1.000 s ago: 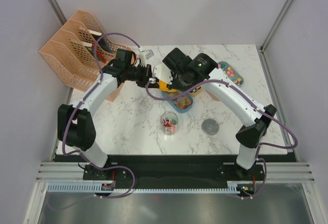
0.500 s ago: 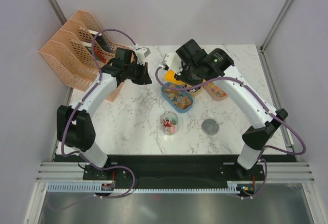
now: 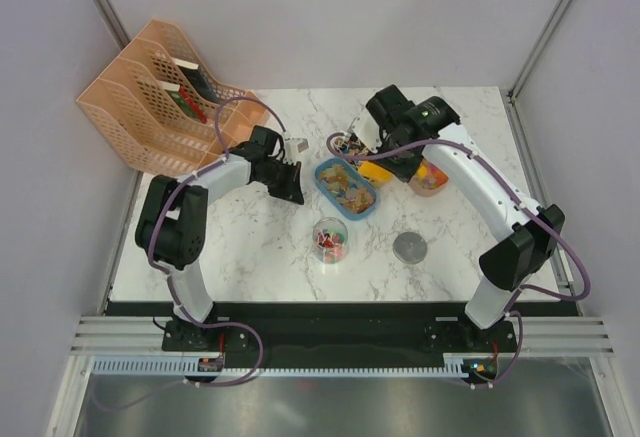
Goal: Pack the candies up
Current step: Move the storage box to the center of the board.
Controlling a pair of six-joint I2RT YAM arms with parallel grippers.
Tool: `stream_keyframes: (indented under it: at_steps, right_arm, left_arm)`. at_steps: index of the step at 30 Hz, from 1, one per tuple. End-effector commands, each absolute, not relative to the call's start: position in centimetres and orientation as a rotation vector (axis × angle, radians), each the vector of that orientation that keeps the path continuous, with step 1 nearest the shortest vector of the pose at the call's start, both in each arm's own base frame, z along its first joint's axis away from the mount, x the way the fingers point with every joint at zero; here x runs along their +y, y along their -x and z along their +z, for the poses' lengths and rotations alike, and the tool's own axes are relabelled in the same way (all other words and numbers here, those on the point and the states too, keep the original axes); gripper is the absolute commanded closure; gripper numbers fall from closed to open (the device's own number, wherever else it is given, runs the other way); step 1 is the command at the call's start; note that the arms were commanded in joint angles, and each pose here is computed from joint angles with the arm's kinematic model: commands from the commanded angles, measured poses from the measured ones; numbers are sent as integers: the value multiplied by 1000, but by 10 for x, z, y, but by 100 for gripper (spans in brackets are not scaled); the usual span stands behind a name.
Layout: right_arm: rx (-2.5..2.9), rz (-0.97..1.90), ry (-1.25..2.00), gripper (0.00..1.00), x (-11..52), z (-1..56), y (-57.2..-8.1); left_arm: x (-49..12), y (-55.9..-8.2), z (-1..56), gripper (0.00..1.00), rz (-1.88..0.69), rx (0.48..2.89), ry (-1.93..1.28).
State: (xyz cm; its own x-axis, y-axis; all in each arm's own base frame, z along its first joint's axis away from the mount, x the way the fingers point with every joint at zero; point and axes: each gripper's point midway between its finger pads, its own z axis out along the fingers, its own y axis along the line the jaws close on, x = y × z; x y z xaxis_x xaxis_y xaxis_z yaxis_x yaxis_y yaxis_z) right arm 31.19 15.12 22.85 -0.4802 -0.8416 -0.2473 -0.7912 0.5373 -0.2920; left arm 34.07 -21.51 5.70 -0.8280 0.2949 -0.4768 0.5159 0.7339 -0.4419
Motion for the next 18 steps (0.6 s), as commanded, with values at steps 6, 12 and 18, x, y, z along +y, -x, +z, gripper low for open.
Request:
stream_keyframes:
  at_steps: [6, 12, 18]
  right_arm:
    - [2572, -164, 1452, 100, 138, 202, -274]
    - [2619, -171, 1484, 100, 128, 189, -259]
    - [2653, -176, 1499, 100, 123, 180, -256]
  left_arm:
    - [-258, -361, 57, 98, -976, 2487, -661]
    - [-293, -361, 45, 98, -1035, 2495, -708]
    - [-324, -347, 39, 98, -1091, 2500, -777]
